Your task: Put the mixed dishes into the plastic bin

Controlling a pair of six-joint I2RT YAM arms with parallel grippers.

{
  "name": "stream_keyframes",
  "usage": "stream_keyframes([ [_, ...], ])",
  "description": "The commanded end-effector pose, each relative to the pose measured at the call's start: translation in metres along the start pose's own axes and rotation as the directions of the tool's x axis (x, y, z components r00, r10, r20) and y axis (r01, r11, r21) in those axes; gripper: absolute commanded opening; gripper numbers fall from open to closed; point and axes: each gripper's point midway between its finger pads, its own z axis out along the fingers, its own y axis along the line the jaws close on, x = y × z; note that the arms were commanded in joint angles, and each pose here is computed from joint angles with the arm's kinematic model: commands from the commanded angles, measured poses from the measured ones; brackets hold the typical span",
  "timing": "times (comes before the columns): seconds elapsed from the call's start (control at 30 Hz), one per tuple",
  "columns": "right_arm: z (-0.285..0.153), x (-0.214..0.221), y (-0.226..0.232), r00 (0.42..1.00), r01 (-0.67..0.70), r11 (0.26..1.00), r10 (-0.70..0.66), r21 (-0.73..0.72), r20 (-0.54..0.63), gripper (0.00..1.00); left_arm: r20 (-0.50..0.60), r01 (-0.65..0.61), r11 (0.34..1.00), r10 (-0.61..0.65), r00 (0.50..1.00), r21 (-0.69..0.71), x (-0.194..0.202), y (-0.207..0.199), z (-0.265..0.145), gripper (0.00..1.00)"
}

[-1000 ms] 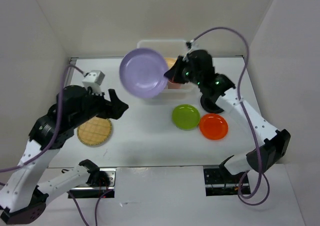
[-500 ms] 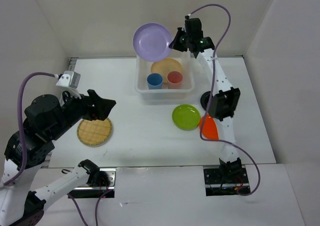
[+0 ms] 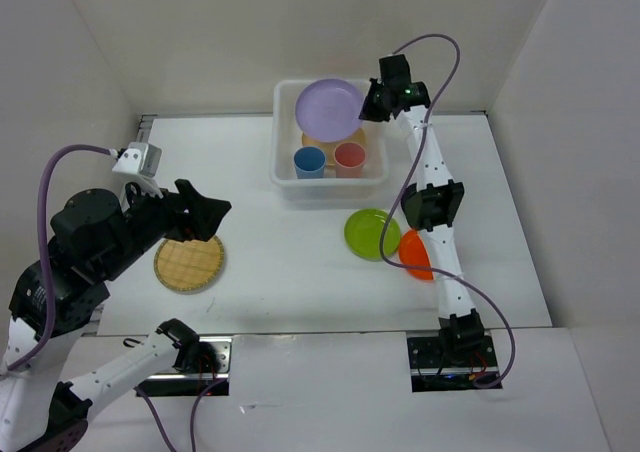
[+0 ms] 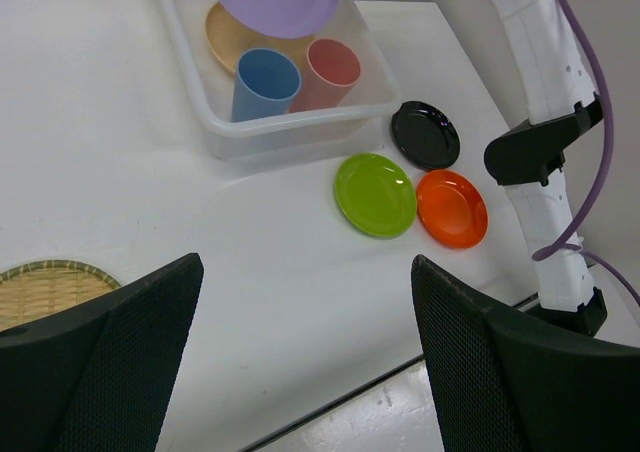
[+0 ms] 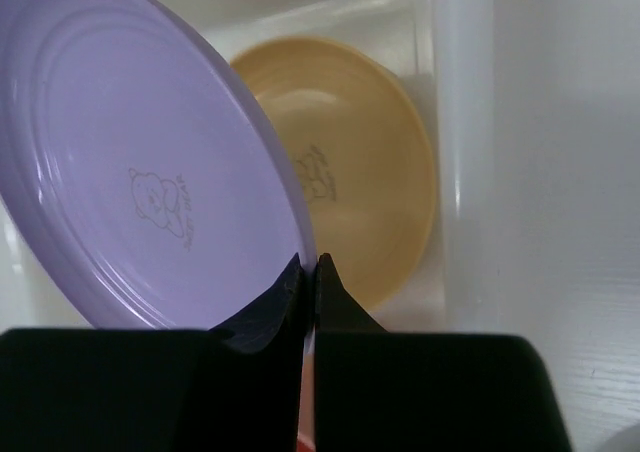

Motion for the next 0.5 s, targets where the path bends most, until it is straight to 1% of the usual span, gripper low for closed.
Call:
stream_keyframes([
  [0.0, 0.009, 0.016, -0.010, 0.999, 0.014, 0.999, -0.012, 0.036, -0.042, 0.00, 0.026, -0.005, 1.000, 0.005, 1.000, 0.000, -0.005, 0.000, 0.001, 0.91],
  [0.2, 0.024, 0.028, -0.023, 0.998, 0.023, 0.997, -0.019, 0.069, -0.064, 0.00, 0.026, 0.004, 1.000, -0.004, 1.000, 0.000, -0.005, 0.000, 0.001, 0.91],
  [0.3, 0.027, 0.031, -0.030, 0.997, 0.033, 0.995, -0.027, 0.096, -0.071, 0.04, 0.026, 0.004, 1.000, -0.004, 1.000, 0.000, -0.005, 0.000, 0.001, 0.91],
  [0.33, 0.027, 0.031, -0.030, 0.997, 0.034, 0.995, -0.027, 0.096, -0.071, 0.08, 0.017, 0.003, 1.000, -0.003, 1.000, -0.004, -0.004, 0.000, 0.004, 0.91],
  [0.37, 0.027, 0.031, -0.030, 0.997, 0.034, 0.995, -0.027, 0.096, -0.071, 0.16, 0.017, 0.003, 1.000, -0.003, 1.000, -0.004, -0.004, 0.000, 0.004, 0.91],
  [0.43, 0.027, 0.031, -0.030, 0.997, 0.034, 0.995, -0.027, 0.096, -0.071, 0.28, 0.017, 0.003, 1.000, -0.003, 1.000, -0.004, -0.004, 0.000, 0.004, 0.91],
  [0.47, 0.027, 0.031, -0.030, 0.997, 0.034, 0.995, -0.027, 0.096, -0.071, 0.36, 0.017, 0.003, 1.000, -0.003, 1.000, -0.004, -0.004, 0.000, 0.004, 0.91],
])
